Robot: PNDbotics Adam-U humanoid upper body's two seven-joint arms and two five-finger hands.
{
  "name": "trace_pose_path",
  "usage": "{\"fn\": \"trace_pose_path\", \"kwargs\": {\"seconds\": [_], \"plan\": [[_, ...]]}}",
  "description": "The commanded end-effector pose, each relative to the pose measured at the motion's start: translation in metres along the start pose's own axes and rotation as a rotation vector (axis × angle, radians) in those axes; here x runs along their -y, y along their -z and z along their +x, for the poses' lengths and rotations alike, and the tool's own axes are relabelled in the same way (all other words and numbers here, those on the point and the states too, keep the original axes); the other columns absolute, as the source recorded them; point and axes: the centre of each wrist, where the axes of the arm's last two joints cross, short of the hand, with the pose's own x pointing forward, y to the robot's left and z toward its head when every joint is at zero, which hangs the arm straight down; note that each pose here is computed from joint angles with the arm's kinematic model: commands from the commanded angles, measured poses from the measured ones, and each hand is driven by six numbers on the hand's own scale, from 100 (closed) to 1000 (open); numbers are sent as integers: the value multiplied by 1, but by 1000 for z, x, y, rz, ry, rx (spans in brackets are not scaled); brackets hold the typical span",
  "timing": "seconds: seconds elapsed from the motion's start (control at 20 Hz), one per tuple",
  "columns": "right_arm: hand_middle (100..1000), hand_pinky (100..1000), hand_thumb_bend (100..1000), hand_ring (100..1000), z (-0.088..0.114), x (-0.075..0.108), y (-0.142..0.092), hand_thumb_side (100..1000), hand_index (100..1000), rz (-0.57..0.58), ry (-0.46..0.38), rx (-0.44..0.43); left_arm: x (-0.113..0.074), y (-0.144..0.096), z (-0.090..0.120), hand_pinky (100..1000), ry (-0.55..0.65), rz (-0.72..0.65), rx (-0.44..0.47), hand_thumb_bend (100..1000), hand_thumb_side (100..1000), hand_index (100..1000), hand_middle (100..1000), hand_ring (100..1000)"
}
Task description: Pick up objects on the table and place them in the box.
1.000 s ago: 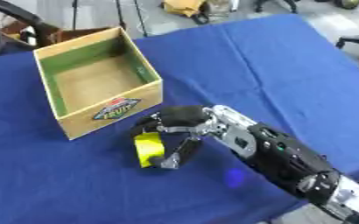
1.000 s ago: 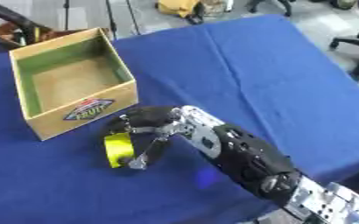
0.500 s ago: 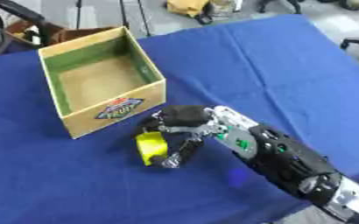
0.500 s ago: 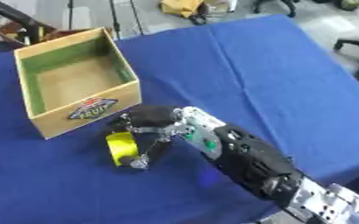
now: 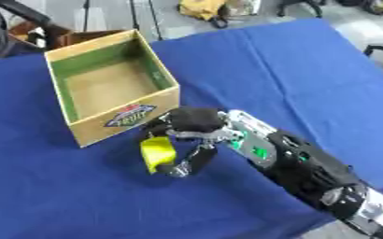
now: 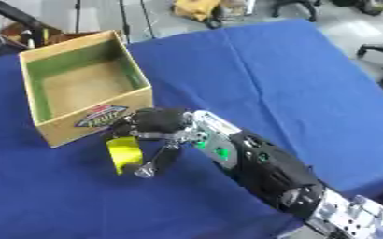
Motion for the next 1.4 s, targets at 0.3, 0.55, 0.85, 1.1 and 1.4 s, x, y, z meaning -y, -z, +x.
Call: {"fn": "trace_pose_path", "kwargs": {"seconds": [0.3, 0.55, 0.85, 1.1, 1.4], "plan": [[449, 459, 100, 459, 10, 75, -9, 181, 908, -121, -77, -9, 0, 10, 9, 453, 2, -34, 42, 282, 857, 587, 408, 755], [463, 473, 100, 473, -10, 97, -23, 211, 910, -190, -37, -128, 5, 24, 18, 453, -9, -104, 89, 284, 849, 587, 409, 754], [520, 514, 100, 532, -39, 107, -35, 249, 916, -182, -15, -305, 12, 35, 24, 454, -28, -166, 123, 283, 848, 587, 409, 742], [610, 556, 100, 625, -62, 97, -40, 301, 922, -117, -5, -424, 14, 37, 27, 454, -38, -184, 134, 282, 848, 587, 409, 742], [684, 589, 100, 701, -87, 66, -52, 382, 929, 8, 12, -491, 14, 39, 28, 454, -42, -190, 138, 283, 847, 587, 409, 742]]}}
